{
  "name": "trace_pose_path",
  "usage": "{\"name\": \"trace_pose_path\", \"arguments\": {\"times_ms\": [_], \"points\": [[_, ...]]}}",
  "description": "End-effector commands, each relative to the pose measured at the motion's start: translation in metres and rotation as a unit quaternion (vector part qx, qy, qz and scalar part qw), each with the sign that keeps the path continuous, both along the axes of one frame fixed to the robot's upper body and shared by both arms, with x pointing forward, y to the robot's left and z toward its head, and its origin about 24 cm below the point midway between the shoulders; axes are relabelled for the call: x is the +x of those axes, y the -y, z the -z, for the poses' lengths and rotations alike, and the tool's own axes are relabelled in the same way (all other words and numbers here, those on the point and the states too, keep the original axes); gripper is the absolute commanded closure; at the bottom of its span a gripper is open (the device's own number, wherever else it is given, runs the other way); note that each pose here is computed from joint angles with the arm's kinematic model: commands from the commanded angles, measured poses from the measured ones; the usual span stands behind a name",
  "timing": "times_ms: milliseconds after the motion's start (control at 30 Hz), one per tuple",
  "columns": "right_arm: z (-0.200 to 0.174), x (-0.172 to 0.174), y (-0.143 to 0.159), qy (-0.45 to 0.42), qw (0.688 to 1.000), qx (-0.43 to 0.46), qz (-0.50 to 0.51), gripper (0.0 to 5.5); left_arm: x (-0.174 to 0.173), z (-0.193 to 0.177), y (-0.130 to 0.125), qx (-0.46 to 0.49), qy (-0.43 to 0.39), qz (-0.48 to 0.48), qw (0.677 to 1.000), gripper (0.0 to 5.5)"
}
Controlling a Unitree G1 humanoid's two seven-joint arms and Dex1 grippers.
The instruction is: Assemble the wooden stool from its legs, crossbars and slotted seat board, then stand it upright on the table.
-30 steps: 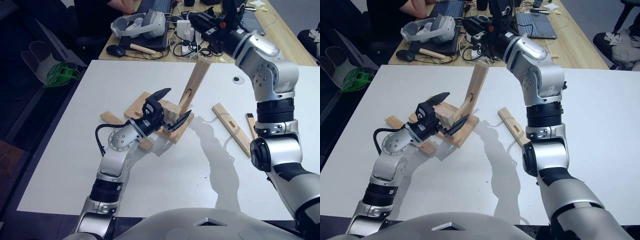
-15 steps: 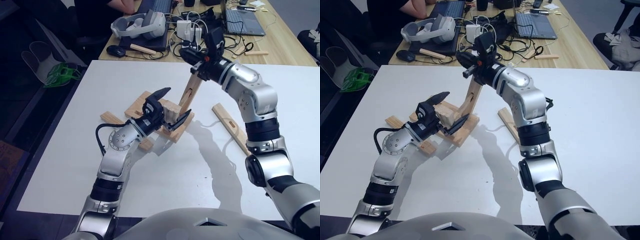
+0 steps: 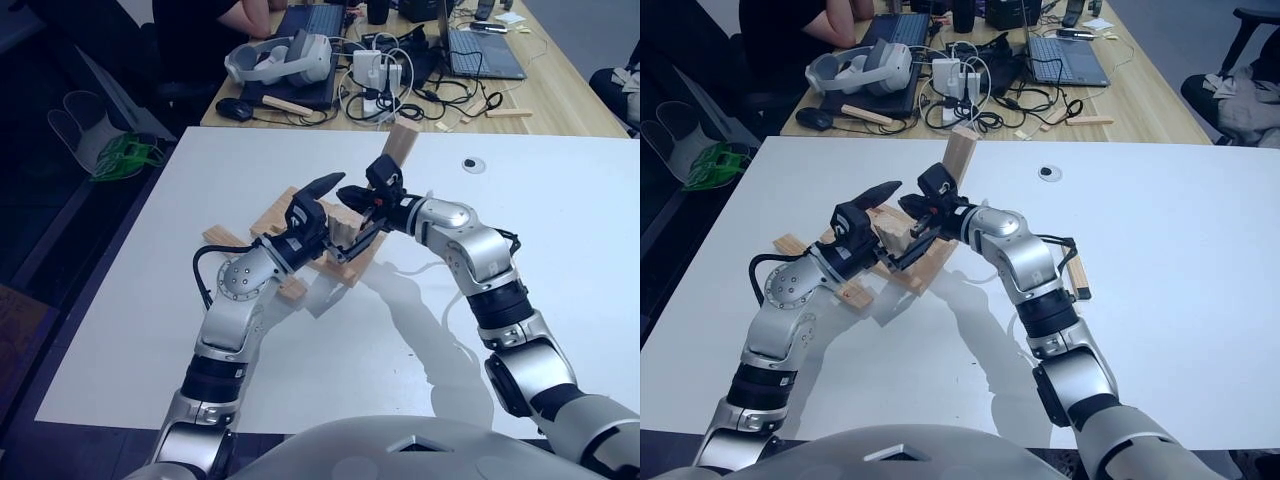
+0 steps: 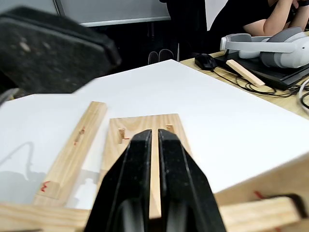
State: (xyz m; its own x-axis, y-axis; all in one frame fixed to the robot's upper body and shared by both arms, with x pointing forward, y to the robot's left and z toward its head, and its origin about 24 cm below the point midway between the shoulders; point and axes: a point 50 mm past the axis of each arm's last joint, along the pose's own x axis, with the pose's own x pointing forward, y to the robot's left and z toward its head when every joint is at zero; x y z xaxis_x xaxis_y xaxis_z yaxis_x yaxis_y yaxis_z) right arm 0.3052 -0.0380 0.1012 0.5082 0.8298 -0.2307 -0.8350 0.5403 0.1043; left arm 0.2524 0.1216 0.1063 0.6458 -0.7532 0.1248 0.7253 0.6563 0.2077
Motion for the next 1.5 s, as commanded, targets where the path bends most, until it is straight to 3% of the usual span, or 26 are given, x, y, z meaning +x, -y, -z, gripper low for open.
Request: {"name": "trace_pose_path", "arguments": {"times_ms": [33,167,300,467,600,733,833,967,1100,1200,1333,1500], "points": [[0.05,-0.018,0.012,-0.114,0.992,-0.053,0.011,5.26,0.012,-0.023,-0.01,-0.038,0.058,-0.077,0.995,0.4],[0.051,-0.016,0.018,-0.105,0.992,-0.066,0.022,5.26,0.014,-0.053,-0.014,-0.086,0.113,-0.115,0.983,0.4],[0.054,-0.014,0.021,-0.1,0.991,-0.088,0.033,5.26,-0.005,-0.07,-0.002,-0.099,0.117,-0.076,0.985,0.4],[0.042,-0.007,0.02,-0.065,0.994,-0.061,0.059,5.26,-0.011,-0.094,-0.006,-0.123,0.128,-0.093,0.98,0.4],[-0.003,0.002,0.011,0.029,0.997,0.02,0.074,5.26,0.003,-0.116,-0.027,-0.17,0.142,-0.173,0.96,0.4],[-0.063,0.002,0.01,0.158,0.979,0.102,0.08,5.26,0.019,-0.122,-0.058,-0.205,0.145,-0.273,0.929,0.4],[-0.1,-0.014,0.005,0.221,0.965,0.135,0.039,5.26,0.028,-0.125,-0.082,-0.23,0.146,-0.336,0.902,0.4],[-0.126,-0.034,-0.015,0.233,0.959,0.151,-0.052,5.26,0.033,-0.122,-0.093,-0.227,0.152,-0.37,0.888,0.4],[-0.126,-0.044,-0.046,0.278,0.945,0.052,-0.163,5.26,0.037,-0.114,-0.109,-0.218,0.156,-0.415,0.869,0.4],[-0.123,-0.049,-0.06,0.265,0.936,0.028,-0.23,5.26,0.04,-0.109,-0.112,-0.215,0.154,-0.423,0.867,0.4],[-0.105,-0.064,-0.067,0.163,0.929,0.033,-0.331,5.26,0.043,-0.1,-0.105,-0.208,0.142,-0.404,0.88,0.4],[-0.09,-0.068,-0.07,0.129,0.93,0.008,-0.345,5.26,0.044,-0.096,-0.092,-0.204,0.135,-0.376,0.894,0.4]]}}
